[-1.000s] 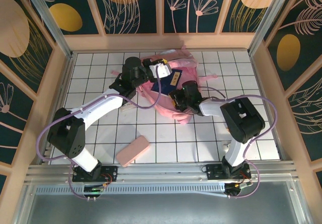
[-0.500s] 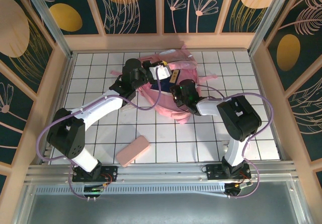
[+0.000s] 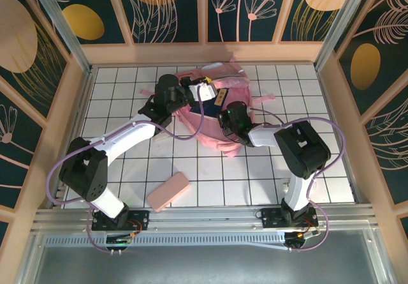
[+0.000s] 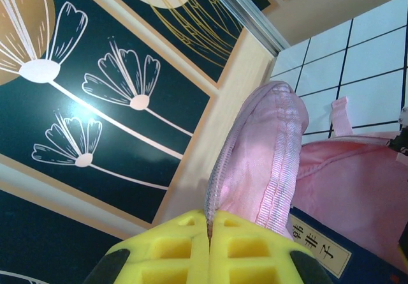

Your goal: Pack books, pencil case, and school supplies into a backpack

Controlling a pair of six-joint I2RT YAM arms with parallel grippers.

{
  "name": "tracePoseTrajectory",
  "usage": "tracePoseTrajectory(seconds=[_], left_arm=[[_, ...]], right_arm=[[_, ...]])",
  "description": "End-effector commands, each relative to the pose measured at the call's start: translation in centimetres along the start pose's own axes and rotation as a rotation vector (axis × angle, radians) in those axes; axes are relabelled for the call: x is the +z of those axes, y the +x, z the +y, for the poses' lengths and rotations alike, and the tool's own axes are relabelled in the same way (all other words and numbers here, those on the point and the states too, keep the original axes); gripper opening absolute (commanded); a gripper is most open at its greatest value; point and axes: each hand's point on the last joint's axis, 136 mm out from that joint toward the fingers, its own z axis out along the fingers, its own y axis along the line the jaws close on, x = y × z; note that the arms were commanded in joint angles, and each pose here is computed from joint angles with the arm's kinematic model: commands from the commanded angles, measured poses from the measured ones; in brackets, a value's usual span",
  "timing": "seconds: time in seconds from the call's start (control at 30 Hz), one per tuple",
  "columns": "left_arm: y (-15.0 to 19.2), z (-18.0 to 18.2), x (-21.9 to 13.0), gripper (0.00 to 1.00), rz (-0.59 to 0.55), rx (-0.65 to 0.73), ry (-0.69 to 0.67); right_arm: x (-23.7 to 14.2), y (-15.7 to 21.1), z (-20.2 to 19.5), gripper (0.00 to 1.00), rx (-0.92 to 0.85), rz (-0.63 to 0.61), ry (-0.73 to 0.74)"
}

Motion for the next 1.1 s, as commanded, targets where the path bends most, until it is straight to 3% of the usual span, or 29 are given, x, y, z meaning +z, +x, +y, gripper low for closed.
tracePoseTrajectory(seconds=[0.0,0.13,0.33,0.57,0.77,0.83,0.9,0.93,0.97,1.0,1.07], left_arm=[[-4.0,3.0,-1.6,0.0,-0.115,0.059,-0.09],[-3.9,2.6,-1.8,0.0,-0.11,0.076,-0.069],[-3.6,2.9,-1.8,0.0,-0.084,0.076,-0.078],[-3.5,3.1,-1.8,0.0,-0.076,0.068,-0.083],[-3.0,3.3,-1.6,0.0,-0.057,0.079,-0.082],[-2.8,3.5,-1.6,0.0,-0.051,0.076,-0.088],[-2.6,3.6,-1.6,0.0,-0.05,0.07,-0.091],[-2.6,3.6,-1.6,0.0,-0.052,0.068,-0.09],[-2.5,3.5,-1.6,0.0,-0.054,0.063,-0.088],[-2.5,3.4,-1.5,0.0,-0.059,0.06,-0.087],[-2.5,3.0,-1.4,0.0,-0.067,0.05,-0.076]], right_arm=[[-0.5,-1.1,1.7,0.0,-0.094,-0.018,-0.044],[-0.4,-3.1,4.9,0.0,-0.347,0.067,-0.102],[-0.4,-1.0,6.7,0.0,-0.678,0.413,-0.193],[-2.0,1.0,7.0,0.0,-0.717,0.668,-0.355],[-2.2,0.7,7.9,0.0,-0.756,0.726,-0.36],[-2.1,0.0,7.7,0.0,-0.764,0.682,-0.307],[-1.3,-2.1,6.3,0.0,-0.777,0.561,-0.179],[-0.9,-3.6,5.5,0.03,-0.767,0.476,-0.107],[-0.8,-4.7,4.8,0.19,-0.743,0.41,-0.066],[-0.9,-5.5,4.4,0.28,-0.701,0.35,-0.039],[-1.4,-5.1,4.4,0.37,-0.637,0.298,-0.043]])
